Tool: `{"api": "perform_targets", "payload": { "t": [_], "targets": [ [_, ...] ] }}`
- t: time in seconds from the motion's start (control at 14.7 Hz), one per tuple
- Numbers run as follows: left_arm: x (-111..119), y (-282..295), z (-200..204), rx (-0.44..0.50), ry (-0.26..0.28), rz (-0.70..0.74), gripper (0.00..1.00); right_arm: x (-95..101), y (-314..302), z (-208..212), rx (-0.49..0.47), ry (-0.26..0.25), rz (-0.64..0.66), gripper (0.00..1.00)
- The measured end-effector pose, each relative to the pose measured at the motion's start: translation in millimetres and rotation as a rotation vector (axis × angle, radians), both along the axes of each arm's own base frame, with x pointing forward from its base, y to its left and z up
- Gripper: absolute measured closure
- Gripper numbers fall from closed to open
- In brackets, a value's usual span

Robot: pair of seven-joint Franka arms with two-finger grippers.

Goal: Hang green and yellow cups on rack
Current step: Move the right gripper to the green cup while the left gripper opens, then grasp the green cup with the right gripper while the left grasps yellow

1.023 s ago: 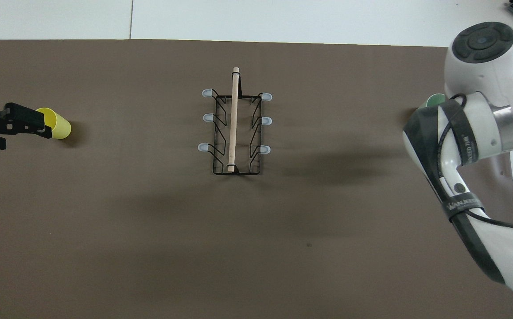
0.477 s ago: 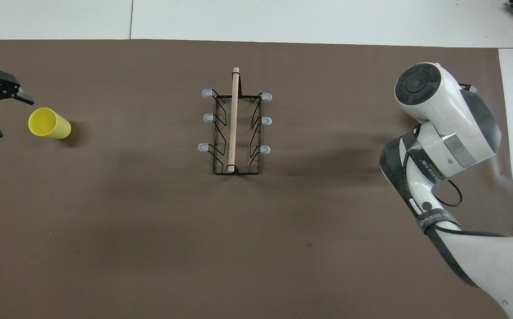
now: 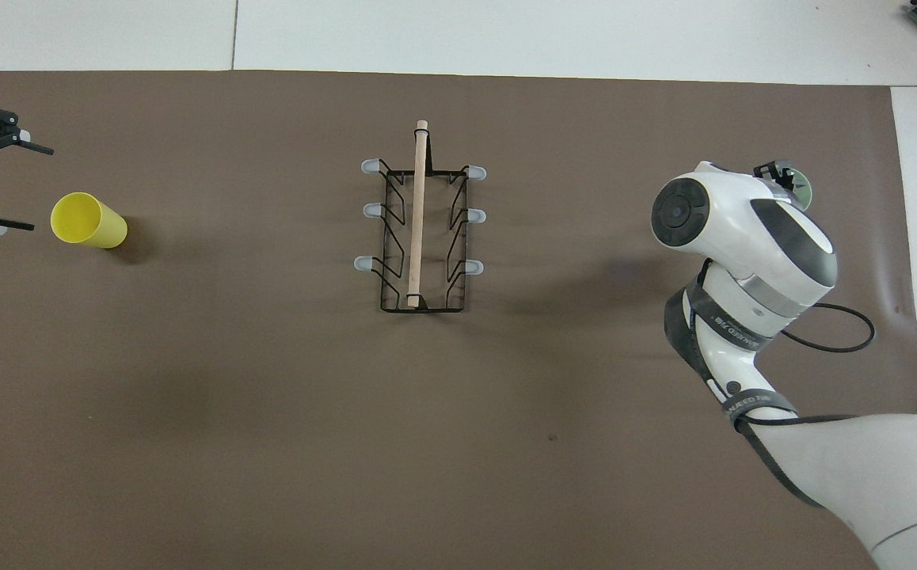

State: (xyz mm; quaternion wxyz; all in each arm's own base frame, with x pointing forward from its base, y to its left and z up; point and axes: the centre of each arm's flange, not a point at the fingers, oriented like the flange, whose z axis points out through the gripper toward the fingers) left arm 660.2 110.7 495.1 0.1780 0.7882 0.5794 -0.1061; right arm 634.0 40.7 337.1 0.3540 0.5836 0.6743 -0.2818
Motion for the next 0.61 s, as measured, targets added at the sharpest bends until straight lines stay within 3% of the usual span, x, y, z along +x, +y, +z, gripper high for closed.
{"api": "perform_targets", "payload": {
  "t": [0.2, 0.61],
  "targets": [
    [13.7, 41.0, -37.3, -0.043, 0.044, 0.172, 0.00, 7.8, 10.5, -24.1, -0.029, -0.004, 0.013, 0.00],
    [22.1, 108.3, -96.2, -0.080, 0.048, 0.380, 0.00, 22.9, 20.8, -39.7, -0.082, -0.050, 0.081, 0.00]
  ]
}}
